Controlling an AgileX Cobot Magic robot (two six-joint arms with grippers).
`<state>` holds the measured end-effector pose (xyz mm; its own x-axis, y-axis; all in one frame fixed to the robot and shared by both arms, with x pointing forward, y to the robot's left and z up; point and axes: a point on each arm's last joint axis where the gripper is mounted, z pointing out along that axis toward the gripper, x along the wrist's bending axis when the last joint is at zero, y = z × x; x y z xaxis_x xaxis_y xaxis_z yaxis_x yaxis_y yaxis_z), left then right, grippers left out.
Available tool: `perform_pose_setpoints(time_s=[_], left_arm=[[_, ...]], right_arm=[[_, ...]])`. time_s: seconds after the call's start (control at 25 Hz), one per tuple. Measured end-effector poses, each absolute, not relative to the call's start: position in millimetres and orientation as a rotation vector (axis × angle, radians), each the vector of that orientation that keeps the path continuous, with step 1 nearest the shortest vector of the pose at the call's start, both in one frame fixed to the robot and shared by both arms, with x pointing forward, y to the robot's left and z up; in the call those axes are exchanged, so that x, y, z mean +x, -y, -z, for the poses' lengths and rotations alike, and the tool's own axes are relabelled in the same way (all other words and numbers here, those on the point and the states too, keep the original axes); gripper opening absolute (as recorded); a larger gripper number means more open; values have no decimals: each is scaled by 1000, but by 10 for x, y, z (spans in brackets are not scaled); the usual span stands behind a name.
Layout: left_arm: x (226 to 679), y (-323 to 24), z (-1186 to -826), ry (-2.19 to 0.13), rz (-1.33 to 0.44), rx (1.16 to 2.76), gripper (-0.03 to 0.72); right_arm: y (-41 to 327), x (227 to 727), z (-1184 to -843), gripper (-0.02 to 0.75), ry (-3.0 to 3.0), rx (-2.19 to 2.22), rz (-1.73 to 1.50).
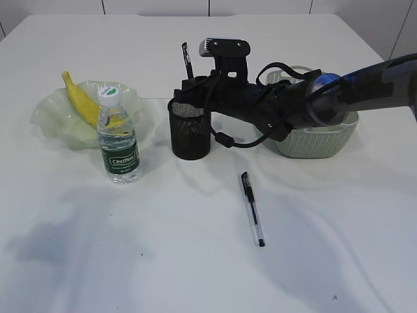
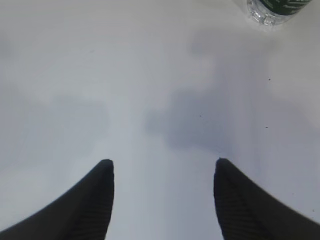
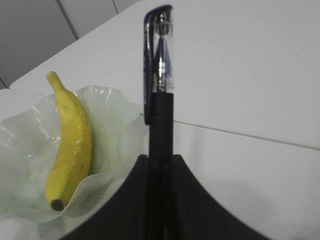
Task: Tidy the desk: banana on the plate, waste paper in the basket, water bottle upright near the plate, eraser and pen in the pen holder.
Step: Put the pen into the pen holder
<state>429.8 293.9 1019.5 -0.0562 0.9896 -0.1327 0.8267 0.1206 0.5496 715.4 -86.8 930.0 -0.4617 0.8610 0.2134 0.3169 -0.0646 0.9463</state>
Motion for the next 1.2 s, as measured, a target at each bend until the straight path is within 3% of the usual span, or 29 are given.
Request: perform_pose_setpoints(time_s=[1.2], left_arm=[[4298,-2939,-10195,-1931,-454,1752,443]], right_arm=[[815,7109,-9236,74,-1858,1264,-1516]])
